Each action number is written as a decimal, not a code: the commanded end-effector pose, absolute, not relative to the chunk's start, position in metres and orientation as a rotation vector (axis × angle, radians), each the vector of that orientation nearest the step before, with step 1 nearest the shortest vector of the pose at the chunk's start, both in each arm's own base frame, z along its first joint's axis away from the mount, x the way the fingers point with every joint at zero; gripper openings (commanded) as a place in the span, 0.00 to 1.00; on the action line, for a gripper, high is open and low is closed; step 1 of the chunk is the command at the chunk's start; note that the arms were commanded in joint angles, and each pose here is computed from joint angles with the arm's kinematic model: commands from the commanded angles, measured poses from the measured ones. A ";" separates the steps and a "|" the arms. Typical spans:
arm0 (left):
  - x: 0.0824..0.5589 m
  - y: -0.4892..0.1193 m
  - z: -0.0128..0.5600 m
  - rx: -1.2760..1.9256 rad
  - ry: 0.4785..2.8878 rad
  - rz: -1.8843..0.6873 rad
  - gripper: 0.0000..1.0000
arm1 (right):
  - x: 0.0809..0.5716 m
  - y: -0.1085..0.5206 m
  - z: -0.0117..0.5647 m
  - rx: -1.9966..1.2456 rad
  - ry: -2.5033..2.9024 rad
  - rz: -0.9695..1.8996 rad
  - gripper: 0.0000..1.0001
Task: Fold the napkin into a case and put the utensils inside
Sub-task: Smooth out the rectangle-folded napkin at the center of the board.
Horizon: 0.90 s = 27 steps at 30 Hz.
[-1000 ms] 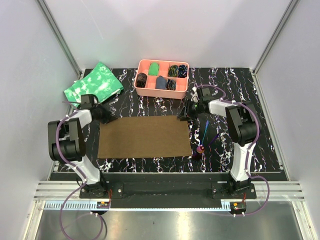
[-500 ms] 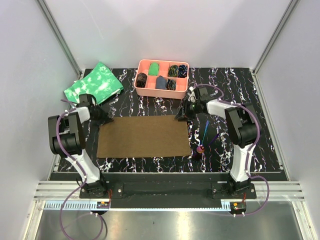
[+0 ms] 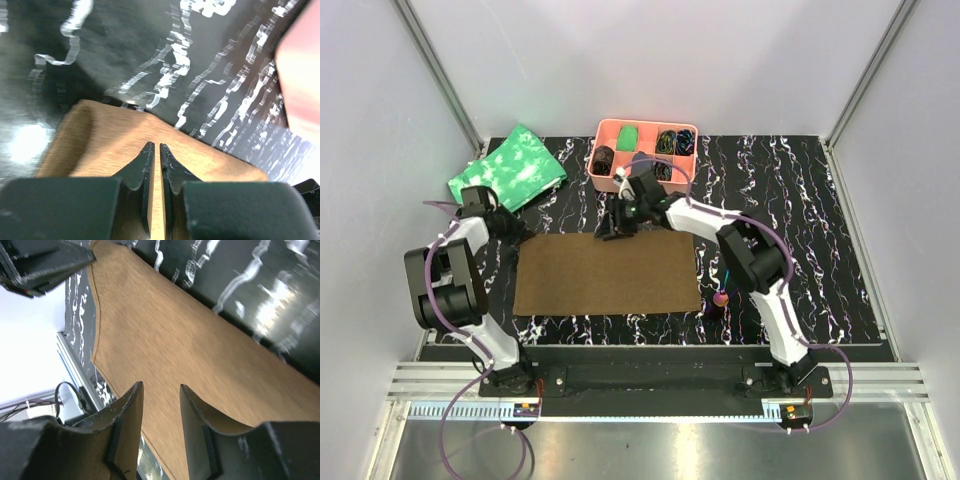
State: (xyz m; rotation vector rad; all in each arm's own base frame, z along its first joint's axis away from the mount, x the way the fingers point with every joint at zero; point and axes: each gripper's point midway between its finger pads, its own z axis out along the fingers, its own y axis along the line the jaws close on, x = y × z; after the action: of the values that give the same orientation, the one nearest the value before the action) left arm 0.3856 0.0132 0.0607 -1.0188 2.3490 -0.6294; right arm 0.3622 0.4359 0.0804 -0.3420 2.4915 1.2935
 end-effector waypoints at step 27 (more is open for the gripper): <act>0.387 0.068 0.042 -1.058 2.413 -0.352 0.09 | 0.407 0.430 0.075 -0.299 2.437 1.220 0.46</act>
State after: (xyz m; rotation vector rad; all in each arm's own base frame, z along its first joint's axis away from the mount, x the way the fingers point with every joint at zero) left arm 0.3763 0.0547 0.0242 -1.1206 2.4709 -0.4239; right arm 0.3875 0.4633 0.0334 -0.3081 2.5309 1.2752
